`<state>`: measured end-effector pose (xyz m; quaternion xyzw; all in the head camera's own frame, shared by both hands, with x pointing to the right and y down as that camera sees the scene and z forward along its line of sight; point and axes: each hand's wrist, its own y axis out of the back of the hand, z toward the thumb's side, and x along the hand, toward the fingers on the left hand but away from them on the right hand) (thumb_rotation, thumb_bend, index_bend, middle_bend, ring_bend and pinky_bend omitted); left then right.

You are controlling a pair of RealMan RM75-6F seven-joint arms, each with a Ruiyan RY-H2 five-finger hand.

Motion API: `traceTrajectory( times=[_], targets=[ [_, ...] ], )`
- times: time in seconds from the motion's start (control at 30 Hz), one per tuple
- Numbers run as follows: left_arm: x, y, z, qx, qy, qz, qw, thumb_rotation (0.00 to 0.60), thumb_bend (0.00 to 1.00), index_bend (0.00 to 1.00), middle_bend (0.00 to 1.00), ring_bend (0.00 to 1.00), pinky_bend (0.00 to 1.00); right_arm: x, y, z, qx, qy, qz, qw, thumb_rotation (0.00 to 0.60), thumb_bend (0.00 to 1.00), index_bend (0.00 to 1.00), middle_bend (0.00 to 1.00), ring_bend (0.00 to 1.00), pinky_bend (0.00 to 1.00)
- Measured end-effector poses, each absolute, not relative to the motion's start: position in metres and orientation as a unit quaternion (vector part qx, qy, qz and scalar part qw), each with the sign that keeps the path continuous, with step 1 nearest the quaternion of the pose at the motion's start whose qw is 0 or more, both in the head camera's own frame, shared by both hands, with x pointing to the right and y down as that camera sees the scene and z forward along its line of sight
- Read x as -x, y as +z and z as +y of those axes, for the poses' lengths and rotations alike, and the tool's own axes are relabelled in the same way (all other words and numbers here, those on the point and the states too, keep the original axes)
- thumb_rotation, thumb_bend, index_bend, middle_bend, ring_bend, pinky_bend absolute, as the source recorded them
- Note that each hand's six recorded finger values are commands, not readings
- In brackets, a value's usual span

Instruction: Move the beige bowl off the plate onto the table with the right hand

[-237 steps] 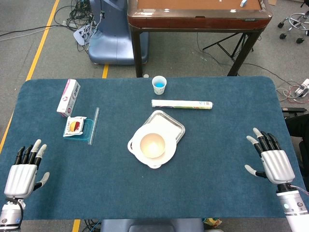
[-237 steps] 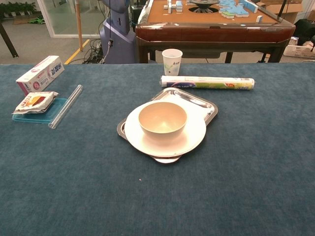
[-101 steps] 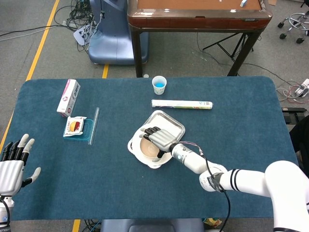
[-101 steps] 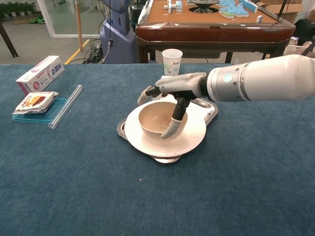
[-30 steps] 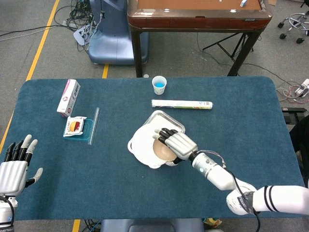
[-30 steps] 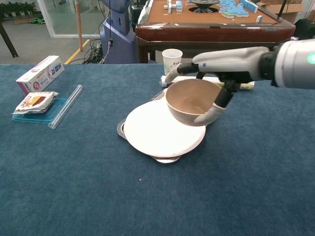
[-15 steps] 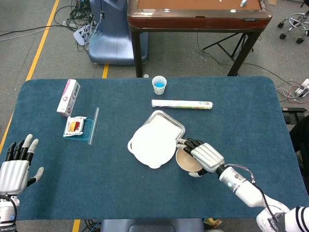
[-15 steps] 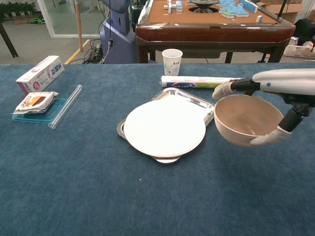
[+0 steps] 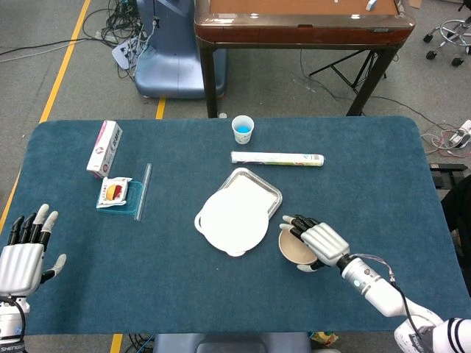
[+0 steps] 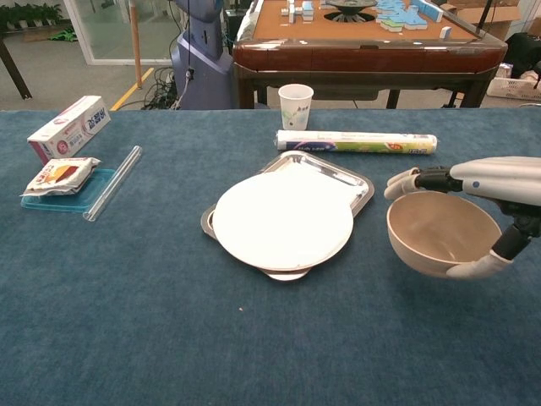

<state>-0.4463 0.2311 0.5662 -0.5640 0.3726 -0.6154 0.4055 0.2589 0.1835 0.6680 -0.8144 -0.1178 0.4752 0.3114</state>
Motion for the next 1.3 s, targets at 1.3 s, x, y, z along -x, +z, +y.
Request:
traceTrajectory(
  times=[1.3],
  targets=[
    [0.443,0.566,0.233,0.565,-0.613,0.370,0.409,0.600,0.26,0.00,0.00,0.00,0.00,-0.290,0.623,0.181,0.794,0.504,-0.115,0.319,0.600,0.10,0.00,0.00,0.00,0.00]
  ],
)
